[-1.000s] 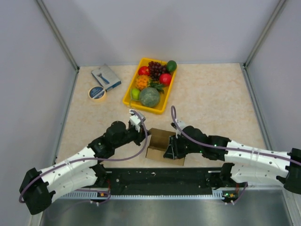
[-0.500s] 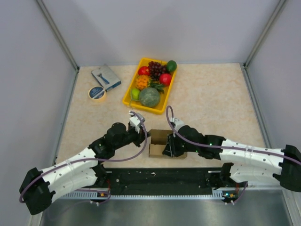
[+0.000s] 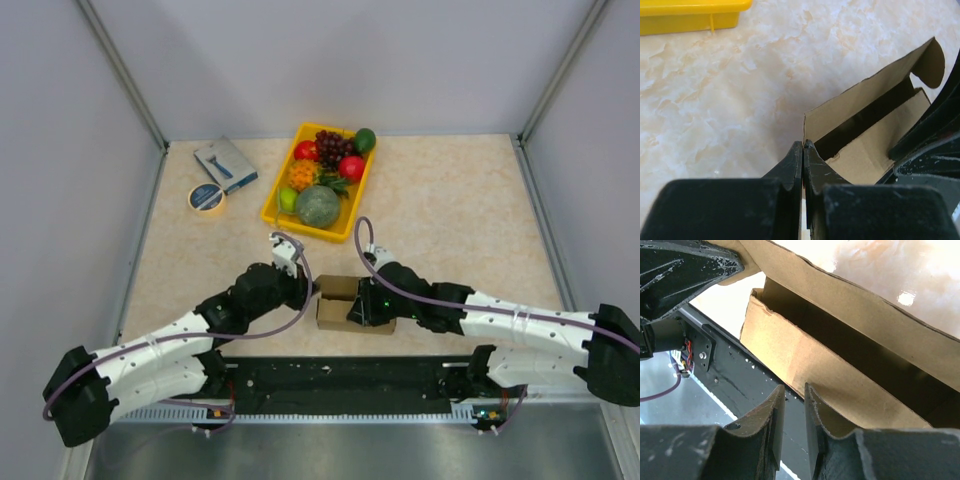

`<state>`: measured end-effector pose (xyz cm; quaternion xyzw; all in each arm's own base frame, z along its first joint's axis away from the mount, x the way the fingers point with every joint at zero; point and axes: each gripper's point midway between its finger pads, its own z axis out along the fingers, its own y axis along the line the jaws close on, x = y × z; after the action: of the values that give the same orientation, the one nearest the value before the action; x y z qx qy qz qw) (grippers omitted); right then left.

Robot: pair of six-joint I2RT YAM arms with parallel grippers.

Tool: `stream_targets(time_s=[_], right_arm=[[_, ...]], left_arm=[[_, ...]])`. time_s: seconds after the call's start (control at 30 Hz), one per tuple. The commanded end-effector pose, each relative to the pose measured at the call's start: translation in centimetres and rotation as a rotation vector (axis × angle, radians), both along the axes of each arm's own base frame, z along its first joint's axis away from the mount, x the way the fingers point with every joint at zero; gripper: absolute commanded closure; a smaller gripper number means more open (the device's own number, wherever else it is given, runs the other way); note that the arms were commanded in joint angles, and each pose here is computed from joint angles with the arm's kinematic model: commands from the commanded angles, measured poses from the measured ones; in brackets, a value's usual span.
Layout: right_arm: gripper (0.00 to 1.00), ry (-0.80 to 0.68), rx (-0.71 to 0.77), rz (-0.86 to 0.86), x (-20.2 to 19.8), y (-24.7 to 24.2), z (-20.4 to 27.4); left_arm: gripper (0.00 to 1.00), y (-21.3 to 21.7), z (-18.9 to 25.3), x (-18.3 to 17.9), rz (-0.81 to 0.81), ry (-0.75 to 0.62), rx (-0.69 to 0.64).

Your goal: Fold the paper box

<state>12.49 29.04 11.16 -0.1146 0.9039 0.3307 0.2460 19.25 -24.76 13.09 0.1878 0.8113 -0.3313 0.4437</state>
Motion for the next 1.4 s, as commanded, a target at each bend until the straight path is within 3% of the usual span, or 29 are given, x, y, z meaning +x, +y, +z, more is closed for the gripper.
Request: stream_targets(time_s=[0.0, 0.2, 0.67, 1.37], right_arm=[[0.78, 0.023, -0.04, -0.052, 0.5, -0.6, -1.0], [0.78, 0.048, -0.03, -0.083, 0.6, -0.7, -1.1], [0.78, 0.056, -0.016, -0.076, 0.6, -0.2, -0.6], [0.78, 0.07, -0.007, -0.064, 0.0, -0.6, -0.8]], left_arm=[[1.0, -1.0, 2.1, 1.0, 0.137, -0.001, -0.102], [1.0, -0.5, 1.0, 0.5, 0.28, 0.018, -0.042], [1.0, -1.0, -0.6, -1.7, 0.419, -0.018, 0.022], [1.0, -1.0, -4.4, -3.8, 0.409, -0.041, 0.034]])
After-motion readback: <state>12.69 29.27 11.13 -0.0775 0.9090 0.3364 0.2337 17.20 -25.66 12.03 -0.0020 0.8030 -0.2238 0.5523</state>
